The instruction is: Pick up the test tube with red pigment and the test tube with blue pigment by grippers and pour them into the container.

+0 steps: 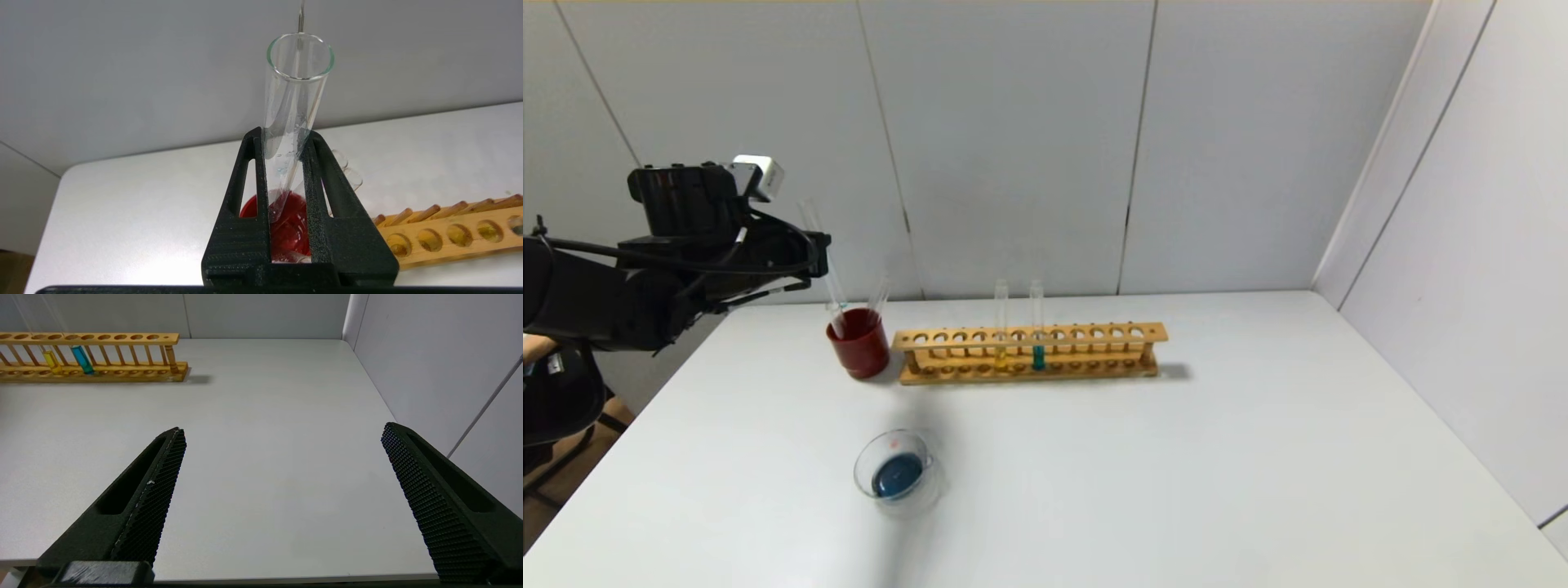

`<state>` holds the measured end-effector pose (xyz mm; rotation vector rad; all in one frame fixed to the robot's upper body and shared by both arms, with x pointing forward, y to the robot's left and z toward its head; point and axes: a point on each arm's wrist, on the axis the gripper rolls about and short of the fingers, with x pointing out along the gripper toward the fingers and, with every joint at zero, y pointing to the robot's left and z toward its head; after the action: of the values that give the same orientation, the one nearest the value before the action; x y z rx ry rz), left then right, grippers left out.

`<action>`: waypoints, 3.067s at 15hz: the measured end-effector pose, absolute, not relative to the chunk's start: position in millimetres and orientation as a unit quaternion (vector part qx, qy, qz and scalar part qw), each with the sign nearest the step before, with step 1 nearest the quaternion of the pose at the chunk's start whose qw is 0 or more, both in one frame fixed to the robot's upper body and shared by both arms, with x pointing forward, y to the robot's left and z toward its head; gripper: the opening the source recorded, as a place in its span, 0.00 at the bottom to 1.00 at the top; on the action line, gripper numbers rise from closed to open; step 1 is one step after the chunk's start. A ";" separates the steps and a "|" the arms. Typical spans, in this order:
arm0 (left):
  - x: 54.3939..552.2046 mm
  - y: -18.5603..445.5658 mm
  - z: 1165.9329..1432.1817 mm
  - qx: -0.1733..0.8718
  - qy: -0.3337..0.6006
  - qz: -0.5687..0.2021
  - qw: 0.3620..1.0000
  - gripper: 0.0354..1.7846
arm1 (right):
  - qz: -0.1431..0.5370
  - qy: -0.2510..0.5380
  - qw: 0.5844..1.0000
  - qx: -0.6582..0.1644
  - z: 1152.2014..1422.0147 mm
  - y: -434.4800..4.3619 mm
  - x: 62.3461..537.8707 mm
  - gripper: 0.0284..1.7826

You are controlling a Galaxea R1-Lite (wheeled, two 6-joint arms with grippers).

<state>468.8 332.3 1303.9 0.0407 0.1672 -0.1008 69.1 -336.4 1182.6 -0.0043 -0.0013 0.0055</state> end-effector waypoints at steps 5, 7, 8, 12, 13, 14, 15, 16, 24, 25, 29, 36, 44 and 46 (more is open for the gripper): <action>476.3 331.7 1284.6 0.013 0.103 -0.049 0.993 0.15 | 0.003 -0.001 1.000 -0.002 1182.6 -336.4 69.1 0.98; 478.5 331.9 1279.1 0.014 0.093 -0.049 0.994 0.15 | 0.003 -0.001 1.000 -0.002 1182.6 -336.4 69.1 0.98; 480.1 331.8 1276.1 0.015 0.086 -0.049 0.995 0.15 | 0.003 -0.001 1.000 -0.002 1182.6 -336.4 69.1 0.98; 487.8 332.8 1262.1 0.016 0.083 -0.046 0.995 0.15 | 0.003 -0.001 1.000 -0.002 1182.6 -336.4 69.1 0.98; 489.5 332.9 1258.4 0.016 0.087 -0.046 0.995 0.17 | 0.003 -0.001 1.000 -0.002 1182.6 -336.4 69.1 0.98; 490.9 333.0 1254.9 0.015 0.091 -0.046 0.995 0.20 | 0.003 -0.001 1.000 -0.002 1182.7 -336.4 69.1 0.98; 491.9 333.0 1252.4 0.015 0.094 -0.046 0.994 0.24 | 0.002 -0.001 1.000 -0.002 1182.6 -336.4 69.1 0.98; 492.7 333.1 1250.0 0.014 0.097 -0.045 0.994 0.30 | 0.002 -0.001 1.000 -0.002 1182.6 -336.4 69.1 0.98; 488.0 332.5 1272.0 0.019 0.070 -0.050 0.996 0.94 | 0.003 -0.001 1.000 -0.002 1182.7 -336.4 69.1 0.98; 484.7 332.5 1281.3 0.020 0.060 -0.050 0.997 0.96 | 0.003 -0.001 1.000 -0.002 1182.7 -336.4 69.1 0.98; 459.6 333.1 1323.0 0.022 0.038 -0.049 0.998 0.98 | 0.003 -0.001 1.000 -0.002 1182.6 -336.4 69.1 0.98; 342.8 339.5 1408.7 0.026 -0.002 -0.018 1.000 0.98 | 0.003 -0.001 1.000 -0.002 1182.6 -336.4 69.1 0.98; 161.5 337.6 1379.4 0.028 -0.067 0.031 0.997 0.98 | 0.003 -0.001 1.000 -0.002 1182.6 -336.4 69.1 0.98; 121.8 335.3 1362.8 0.027 -0.079 0.033 0.996 0.98 | 0.003 -0.001 1.000 -0.002 1182.7 -336.4 69.1 0.98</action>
<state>121.8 335.3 1362.8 0.0549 -0.1573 0.0658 69.1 -336.4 1182.7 -0.0043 -0.0017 0.0060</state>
